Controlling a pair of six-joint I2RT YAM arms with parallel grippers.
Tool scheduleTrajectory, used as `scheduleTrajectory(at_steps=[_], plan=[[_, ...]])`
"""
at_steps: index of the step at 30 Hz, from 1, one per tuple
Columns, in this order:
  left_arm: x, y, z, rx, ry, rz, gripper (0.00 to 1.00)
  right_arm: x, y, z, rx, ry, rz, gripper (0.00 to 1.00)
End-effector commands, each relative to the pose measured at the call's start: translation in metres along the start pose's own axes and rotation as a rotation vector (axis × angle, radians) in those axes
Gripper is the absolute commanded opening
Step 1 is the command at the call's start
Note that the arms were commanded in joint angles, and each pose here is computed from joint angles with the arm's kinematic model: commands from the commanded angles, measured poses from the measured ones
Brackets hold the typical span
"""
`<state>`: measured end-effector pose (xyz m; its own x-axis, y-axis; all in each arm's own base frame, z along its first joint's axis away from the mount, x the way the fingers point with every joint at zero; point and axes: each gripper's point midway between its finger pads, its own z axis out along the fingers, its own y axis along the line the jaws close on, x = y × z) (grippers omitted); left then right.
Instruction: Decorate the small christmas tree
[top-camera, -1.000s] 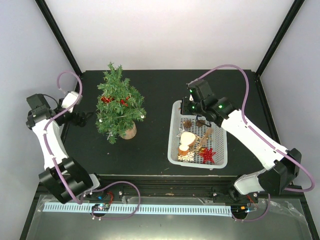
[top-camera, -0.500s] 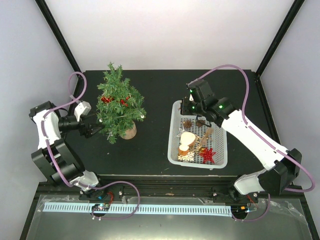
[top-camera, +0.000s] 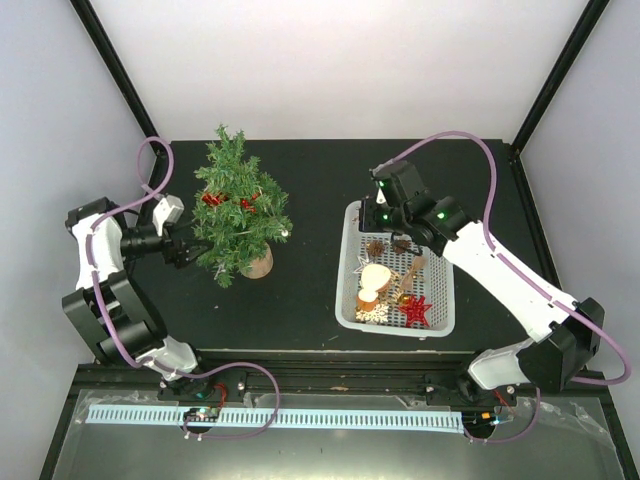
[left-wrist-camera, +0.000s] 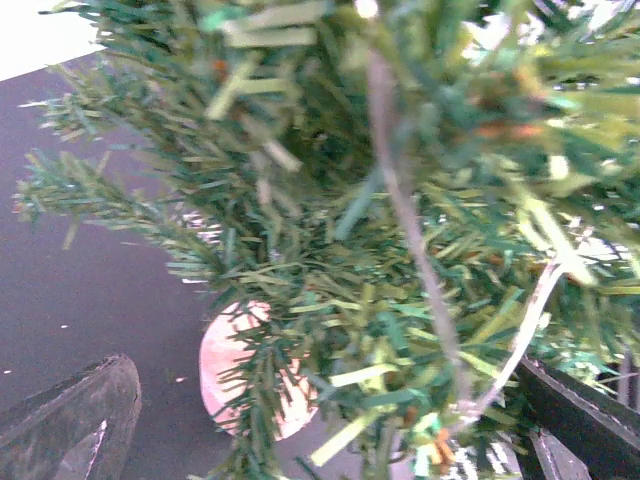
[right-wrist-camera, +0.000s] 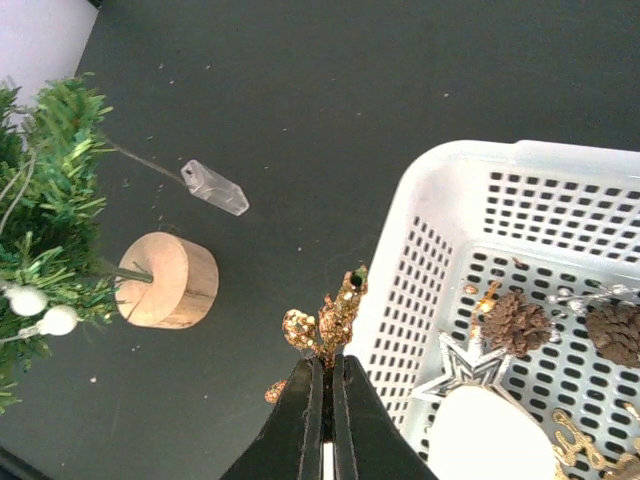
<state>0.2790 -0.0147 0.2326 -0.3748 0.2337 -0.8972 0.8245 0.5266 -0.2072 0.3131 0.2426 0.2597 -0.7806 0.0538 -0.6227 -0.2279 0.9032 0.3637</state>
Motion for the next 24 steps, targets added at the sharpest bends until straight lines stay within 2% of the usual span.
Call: scheduleTrajectory(at_steps=[1, 6, 13, 24], plan=[[-0.012, 0.024, 0.001, -0.067, -0.012, 0.061, 0.99, -0.011, 0.030, -0.012, -0.094, -0.038, -0.035, 0.02], [-0.012, 0.042, 0.002, -0.152, 0.022, 0.101, 0.99, -0.019, 0.064, -0.018, -0.163, -0.059, -0.091, 0.02], [-0.032, 0.068, -0.004, -0.238, 0.009, 0.127, 0.99, -0.031, 0.112, -0.024, -0.269, -0.083, -0.161, 0.02], [-0.047, 0.092, 0.010, -0.257, 0.012, 0.142, 0.99, -0.043, 0.181, -0.040, -0.450, -0.119, -0.260, 0.02]])
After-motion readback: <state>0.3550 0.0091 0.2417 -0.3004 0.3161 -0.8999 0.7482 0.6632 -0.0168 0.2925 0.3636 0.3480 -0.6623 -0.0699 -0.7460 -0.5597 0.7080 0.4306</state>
